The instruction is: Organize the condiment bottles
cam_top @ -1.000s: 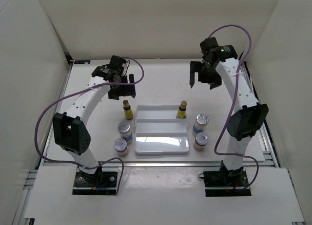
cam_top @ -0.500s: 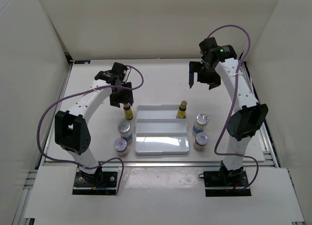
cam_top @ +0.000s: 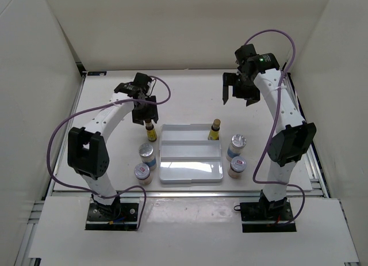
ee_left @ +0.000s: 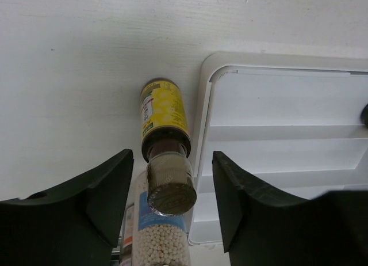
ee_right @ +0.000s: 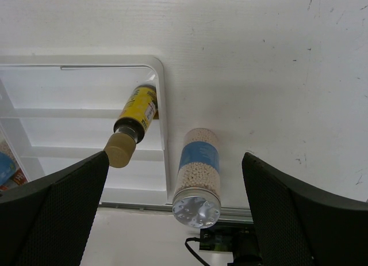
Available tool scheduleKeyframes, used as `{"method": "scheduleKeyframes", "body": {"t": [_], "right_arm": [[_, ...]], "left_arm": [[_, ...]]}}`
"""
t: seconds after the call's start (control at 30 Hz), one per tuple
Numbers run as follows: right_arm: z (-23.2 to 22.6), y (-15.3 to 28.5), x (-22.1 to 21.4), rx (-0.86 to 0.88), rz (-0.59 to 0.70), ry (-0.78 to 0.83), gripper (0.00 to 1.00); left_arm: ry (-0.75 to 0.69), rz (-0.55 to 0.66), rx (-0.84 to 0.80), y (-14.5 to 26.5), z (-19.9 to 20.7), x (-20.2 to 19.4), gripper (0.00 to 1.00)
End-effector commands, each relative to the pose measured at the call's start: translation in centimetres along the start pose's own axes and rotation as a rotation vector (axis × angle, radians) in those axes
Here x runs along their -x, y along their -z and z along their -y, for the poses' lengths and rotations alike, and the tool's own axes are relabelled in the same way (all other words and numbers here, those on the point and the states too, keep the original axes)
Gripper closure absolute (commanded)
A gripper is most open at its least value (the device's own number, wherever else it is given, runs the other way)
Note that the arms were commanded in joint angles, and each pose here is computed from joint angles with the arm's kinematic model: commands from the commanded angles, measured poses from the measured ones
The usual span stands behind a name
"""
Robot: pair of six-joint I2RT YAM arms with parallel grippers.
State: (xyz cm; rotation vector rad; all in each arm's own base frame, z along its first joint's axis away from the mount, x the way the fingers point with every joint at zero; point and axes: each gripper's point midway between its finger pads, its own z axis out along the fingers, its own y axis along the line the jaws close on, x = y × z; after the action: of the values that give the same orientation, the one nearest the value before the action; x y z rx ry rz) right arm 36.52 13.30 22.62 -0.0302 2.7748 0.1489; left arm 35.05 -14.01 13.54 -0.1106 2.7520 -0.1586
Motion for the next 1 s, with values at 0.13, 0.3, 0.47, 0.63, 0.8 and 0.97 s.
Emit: {"method": "scheduleKeyframes", "body": {"t": [0.13, 0.3, 0.47, 0.63, 0.8, 0.97], "right_arm": [[0.5, 1.4, -1.7, -0.004, -0.040, 0.015, 0.00], [0.5, 1.2, -1.9, -0.007, -0.048, 0.015, 0.00], [0.6, 1.1, -2.1, -0.007, -0.050, 0.015, 0.00], [0.6, 1.3, -2.3, -0.007, -0.048, 0.015, 0.00], [0.7, 1.4, -2.5, -0.007, -0.050, 0.015, 0.00], [0.8, 1.4, -2.9, -0.009, -0.057, 0.015, 0.00]], "left_arm": [[-0.003, 0.048, -0.014, 1.1, 0.1, 0.7, 0.52], [0.006, 0.147, 0.085, 2.8, -1.5, 3.1, 0.89], [0.001, 0.370, 0.139, 9.3, -0.7, 9.4, 0.89], [-0.070, 0.482, 0.068, 14.0, 3.6, 12.1, 0.89], [-0.146, 0.354, -0.136, 13.2, 10.2, 8.2, 0.89], [-0.164, 0.219, -0.184, 11.0, 12.7, 3.8, 0.89]]}}
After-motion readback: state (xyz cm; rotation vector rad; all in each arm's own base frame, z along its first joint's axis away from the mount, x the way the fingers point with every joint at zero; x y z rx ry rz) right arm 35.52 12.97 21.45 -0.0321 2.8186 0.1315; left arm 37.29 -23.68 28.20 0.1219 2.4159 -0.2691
